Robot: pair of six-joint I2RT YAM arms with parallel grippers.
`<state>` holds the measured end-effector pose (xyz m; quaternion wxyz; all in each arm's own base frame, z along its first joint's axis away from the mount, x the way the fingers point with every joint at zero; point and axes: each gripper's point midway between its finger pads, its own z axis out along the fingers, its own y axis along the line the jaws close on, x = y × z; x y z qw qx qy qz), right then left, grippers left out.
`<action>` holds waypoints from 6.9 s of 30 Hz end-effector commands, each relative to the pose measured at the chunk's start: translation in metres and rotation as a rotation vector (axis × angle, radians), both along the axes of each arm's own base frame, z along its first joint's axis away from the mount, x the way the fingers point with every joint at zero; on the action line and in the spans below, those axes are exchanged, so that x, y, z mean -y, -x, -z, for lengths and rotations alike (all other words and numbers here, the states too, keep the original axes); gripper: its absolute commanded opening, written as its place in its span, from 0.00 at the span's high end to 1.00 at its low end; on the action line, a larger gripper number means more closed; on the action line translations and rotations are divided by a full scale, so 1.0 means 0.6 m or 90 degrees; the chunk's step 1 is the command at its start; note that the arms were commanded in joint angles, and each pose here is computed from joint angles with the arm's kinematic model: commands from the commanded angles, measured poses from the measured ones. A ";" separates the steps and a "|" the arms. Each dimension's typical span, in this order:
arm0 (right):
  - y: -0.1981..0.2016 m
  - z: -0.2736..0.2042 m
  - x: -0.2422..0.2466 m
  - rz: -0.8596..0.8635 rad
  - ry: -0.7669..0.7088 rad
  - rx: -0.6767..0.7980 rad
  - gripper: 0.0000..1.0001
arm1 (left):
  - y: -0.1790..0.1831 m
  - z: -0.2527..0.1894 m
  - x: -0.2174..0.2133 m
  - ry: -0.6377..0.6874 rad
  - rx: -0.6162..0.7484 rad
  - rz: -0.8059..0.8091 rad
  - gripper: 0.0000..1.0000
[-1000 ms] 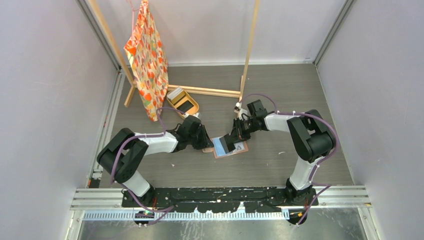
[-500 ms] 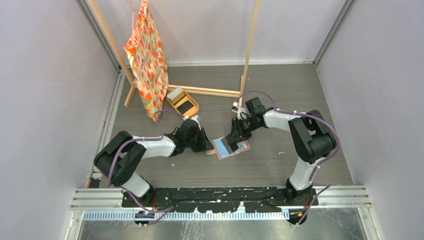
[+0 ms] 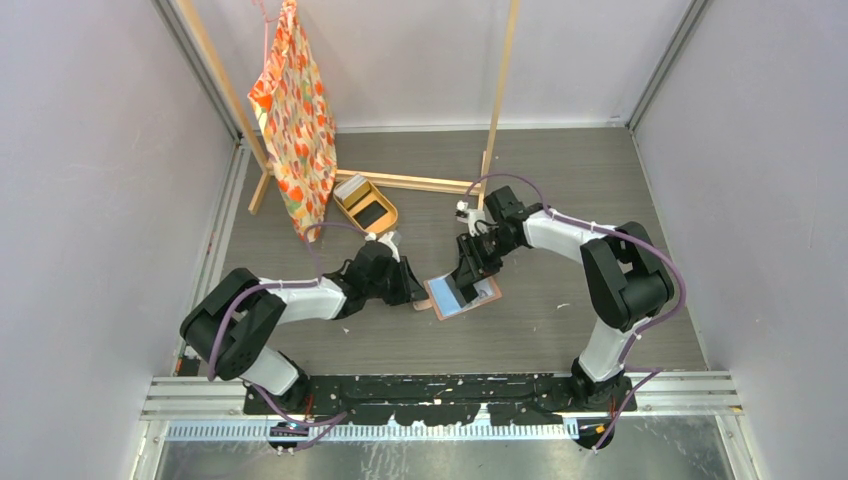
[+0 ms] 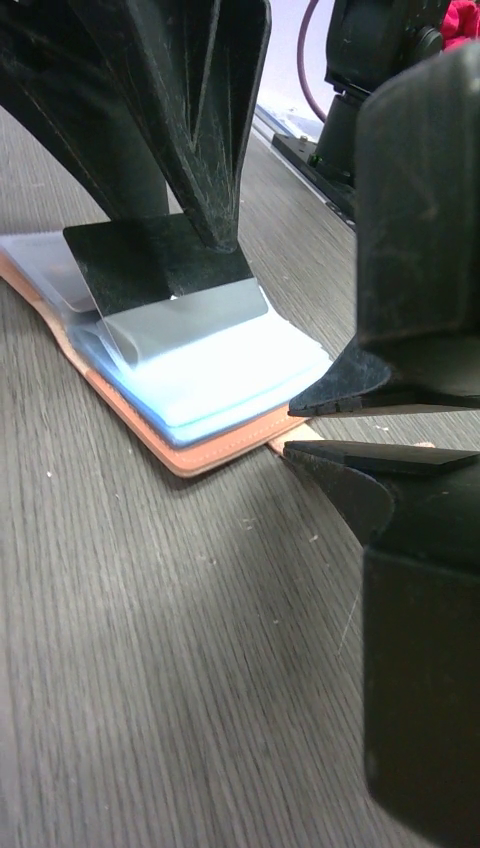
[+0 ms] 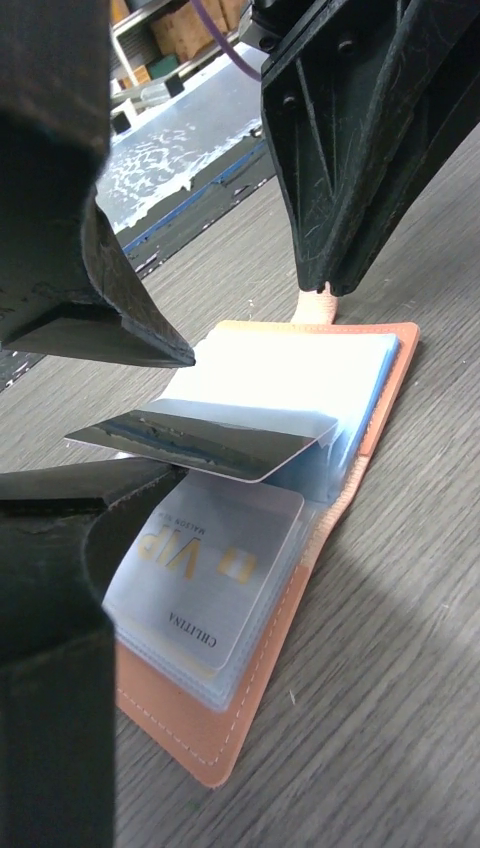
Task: Put the credit cards into the card holder
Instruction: Insert the credit card into the card holder.
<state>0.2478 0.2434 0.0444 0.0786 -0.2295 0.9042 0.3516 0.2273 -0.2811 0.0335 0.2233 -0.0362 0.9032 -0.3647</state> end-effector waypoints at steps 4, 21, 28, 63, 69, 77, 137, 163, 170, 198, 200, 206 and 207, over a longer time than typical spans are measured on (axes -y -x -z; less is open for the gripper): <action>0.002 -0.015 0.001 -0.051 0.033 0.029 0.55 | -0.011 -0.044 0.021 0.053 0.066 0.028 0.83; 0.017 0.004 -0.009 -0.101 0.091 0.032 0.50 | -0.007 -0.051 0.043 0.116 0.065 0.042 0.83; 0.015 0.003 -0.007 -0.124 0.116 0.058 0.46 | -0.010 -0.054 0.059 0.168 0.057 0.039 0.83; 0.042 0.007 -0.017 -0.237 0.161 0.092 0.38 | -0.006 -0.049 0.026 0.095 0.081 0.025 0.84; 0.061 -0.001 -0.019 -0.289 0.135 0.071 0.36 | -0.003 -0.054 0.031 0.113 0.083 0.037 0.84; 0.059 0.002 -0.017 -0.289 0.148 0.076 0.40 | 0.001 -0.041 0.035 0.120 0.064 0.038 0.84; 0.065 0.021 -0.065 -0.211 0.060 -0.015 0.45 | 0.007 -0.068 0.031 0.138 0.081 0.035 0.78; 0.054 -0.051 -0.072 -0.256 -0.052 0.011 0.47 | 0.022 -0.114 -0.081 0.071 0.194 -0.079 0.07; 0.060 -0.101 -0.060 -0.307 -0.074 0.080 0.47 | 0.033 -0.140 -0.046 0.147 0.179 -0.026 0.06; 0.028 0.012 -0.062 -0.191 0.043 0.032 0.96 | 0.053 -0.055 0.005 0.143 0.021 -0.084 0.72; 0.029 0.015 -0.064 -0.189 0.045 0.028 0.96 | 0.051 -0.053 0.005 0.139 0.022 -0.086 0.72; 0.033 0.023 -0.065 -0.188 0.050 0.014 0.96 | 0.051 -0.038 0.004 0.125 0.012 -0.090 0.67; 0.034 0.025 -0.065 -0.189 0.052 0.011 0.96 | 0.051 -0.035 0.004 0.122 0.009 -0.090 0.65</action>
